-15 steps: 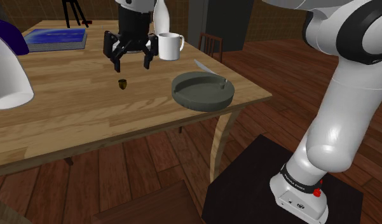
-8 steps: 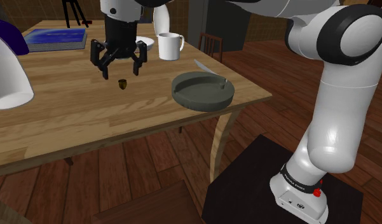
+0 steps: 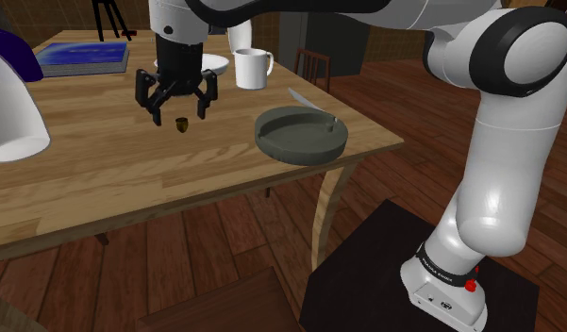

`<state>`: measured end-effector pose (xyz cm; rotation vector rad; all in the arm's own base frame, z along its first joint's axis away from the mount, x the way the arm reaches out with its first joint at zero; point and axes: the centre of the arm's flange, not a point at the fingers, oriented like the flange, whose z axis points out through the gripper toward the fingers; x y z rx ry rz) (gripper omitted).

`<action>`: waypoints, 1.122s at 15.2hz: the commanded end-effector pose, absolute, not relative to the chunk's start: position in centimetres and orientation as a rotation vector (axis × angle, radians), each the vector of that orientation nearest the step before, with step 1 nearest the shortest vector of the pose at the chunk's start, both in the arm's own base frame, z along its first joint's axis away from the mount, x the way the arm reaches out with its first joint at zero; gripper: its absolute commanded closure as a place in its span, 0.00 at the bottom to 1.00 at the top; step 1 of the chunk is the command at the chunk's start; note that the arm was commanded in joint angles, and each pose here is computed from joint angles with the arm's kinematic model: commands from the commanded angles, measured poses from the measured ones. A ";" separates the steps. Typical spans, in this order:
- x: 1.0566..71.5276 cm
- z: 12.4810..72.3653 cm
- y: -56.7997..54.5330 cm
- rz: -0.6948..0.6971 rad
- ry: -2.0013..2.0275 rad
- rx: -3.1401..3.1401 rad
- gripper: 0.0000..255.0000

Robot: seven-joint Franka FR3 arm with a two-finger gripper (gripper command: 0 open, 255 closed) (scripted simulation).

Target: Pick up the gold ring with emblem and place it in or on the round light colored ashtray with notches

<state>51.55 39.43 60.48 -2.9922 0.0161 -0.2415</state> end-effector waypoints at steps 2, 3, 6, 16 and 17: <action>51.6 60.5 39.4 -0.242 0.016 -2.992 0.00; 51.6 60.5 39.4 -0.242 0.016 -2.992 1.00; 51.6 60.5 39.4 -0.242 0.016 -2.992 1.00; 51.6 62.6 39.4 -0.242 0.016 -2.992 1.00; 51.6 63.1 39.4 -0.242 0.016 -2.992 1.00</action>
